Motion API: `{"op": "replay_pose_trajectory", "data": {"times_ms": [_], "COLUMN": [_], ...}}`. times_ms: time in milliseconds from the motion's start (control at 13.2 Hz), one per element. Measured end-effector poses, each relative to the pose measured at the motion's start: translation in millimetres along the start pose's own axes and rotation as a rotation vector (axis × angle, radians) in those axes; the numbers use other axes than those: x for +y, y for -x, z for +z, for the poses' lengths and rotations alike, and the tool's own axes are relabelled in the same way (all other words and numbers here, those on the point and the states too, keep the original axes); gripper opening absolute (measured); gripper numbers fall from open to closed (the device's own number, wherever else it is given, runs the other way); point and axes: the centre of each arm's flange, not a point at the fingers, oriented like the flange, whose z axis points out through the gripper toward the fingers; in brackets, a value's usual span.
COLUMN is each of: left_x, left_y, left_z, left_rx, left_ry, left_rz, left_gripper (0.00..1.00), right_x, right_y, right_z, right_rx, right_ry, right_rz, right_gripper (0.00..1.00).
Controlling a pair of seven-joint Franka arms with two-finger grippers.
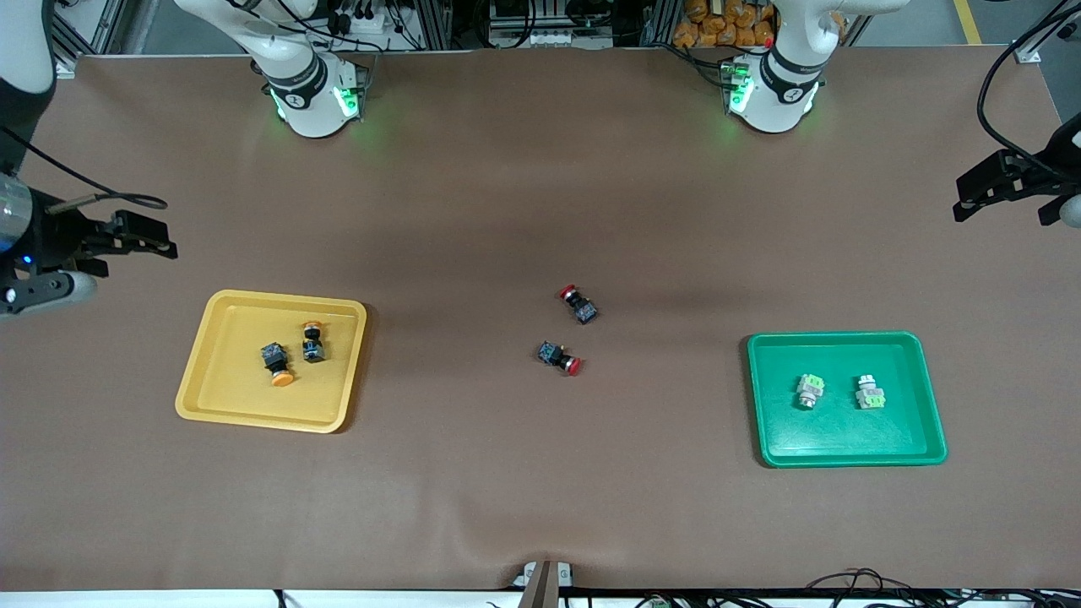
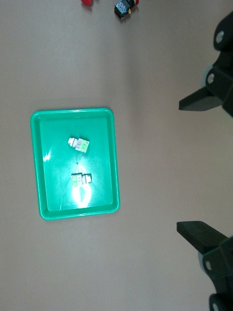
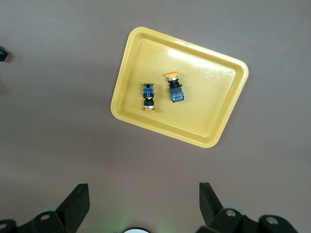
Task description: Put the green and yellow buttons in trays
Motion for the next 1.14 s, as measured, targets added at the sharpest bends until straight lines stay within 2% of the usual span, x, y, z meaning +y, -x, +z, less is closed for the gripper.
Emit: {"op": "replay_pose_trajectory", "data": {"times_ms": [227, 757, 1136], "left_x": [0.6, 0.9, 1.1], "left_y": [0.0, -0.1, -0.1], "left_z": [0.2, 0.3, 0.7], "left_rx": [0.0, -0.001, -0.002], "left_ry": [0.0, 0.0, 0.0], "left_rz": [0.001, 0.002, 0.002], "left_gripper": [1.0, 1.0, 1.0], "right_x": [-7.7, -10.1, -3.0], "right_y": [24.0, 40.2, 23.1], "right_z": [-21.5, -31.7, 5.8], "right_rx": [0.007, 0.005, 0.047], "right_ry": [0.009, 0.013, 0.022], "right_rz": [0.012, 0.027, 0.04], "right_gripper": [1.0, 1.0, 1.0]}}
